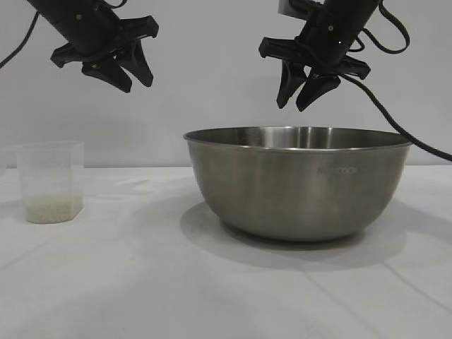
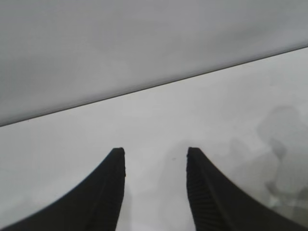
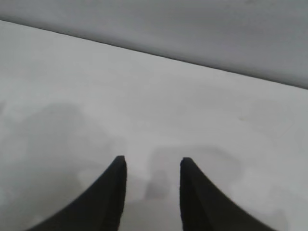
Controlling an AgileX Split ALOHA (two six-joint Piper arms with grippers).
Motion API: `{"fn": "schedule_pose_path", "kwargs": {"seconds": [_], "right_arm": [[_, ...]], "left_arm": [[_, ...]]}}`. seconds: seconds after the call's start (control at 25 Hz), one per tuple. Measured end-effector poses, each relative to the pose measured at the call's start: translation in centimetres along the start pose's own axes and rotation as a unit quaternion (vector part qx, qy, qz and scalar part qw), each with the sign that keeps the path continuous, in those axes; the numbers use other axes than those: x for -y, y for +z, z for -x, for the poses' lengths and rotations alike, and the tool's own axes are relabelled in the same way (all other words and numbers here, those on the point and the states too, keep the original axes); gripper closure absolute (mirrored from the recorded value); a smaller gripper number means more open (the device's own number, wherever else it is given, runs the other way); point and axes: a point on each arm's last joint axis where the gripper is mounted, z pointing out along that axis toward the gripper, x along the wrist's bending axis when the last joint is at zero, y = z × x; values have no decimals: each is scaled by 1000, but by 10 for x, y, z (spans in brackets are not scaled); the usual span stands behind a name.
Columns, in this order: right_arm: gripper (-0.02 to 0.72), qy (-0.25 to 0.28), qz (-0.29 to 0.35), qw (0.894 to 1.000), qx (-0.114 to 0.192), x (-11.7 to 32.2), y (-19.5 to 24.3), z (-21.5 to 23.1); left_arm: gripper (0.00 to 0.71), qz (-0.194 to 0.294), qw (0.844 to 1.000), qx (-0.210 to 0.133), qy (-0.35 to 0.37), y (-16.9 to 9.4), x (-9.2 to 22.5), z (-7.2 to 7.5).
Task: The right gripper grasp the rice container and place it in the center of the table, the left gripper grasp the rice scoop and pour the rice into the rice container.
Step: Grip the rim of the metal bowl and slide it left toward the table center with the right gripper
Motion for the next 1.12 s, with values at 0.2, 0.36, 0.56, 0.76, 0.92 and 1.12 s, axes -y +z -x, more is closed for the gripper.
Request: {"fn": "schedule_pose_path", "kwargs": {"seconds": [0.2,0.36,0.56,0.76,0.92,1.12], "right_arm": [[442,0,0,1000,0,0,0,0],[442,0,0,1000,0,0,0,0],[442,-15,1,1000,-1,-4,-10,-2],[442,-48,40,998,-3,-25,-59,-14],[442,-58,67,996,6,-23,-98,-20],[442,-56,92,994,32,16,-127,-20]], "left_arm": [[443,0,1000,0,0,0,0,0],[443,0,1000,0,0,0,0,0],[443,-5,1000,13,15,-5,-2,4],[443,-7,998,33,48,-30,-10,14],[443,-5,1000,-13,21,-56,14,11],[443,-8,996,-44,73,-95,56,13]]}}
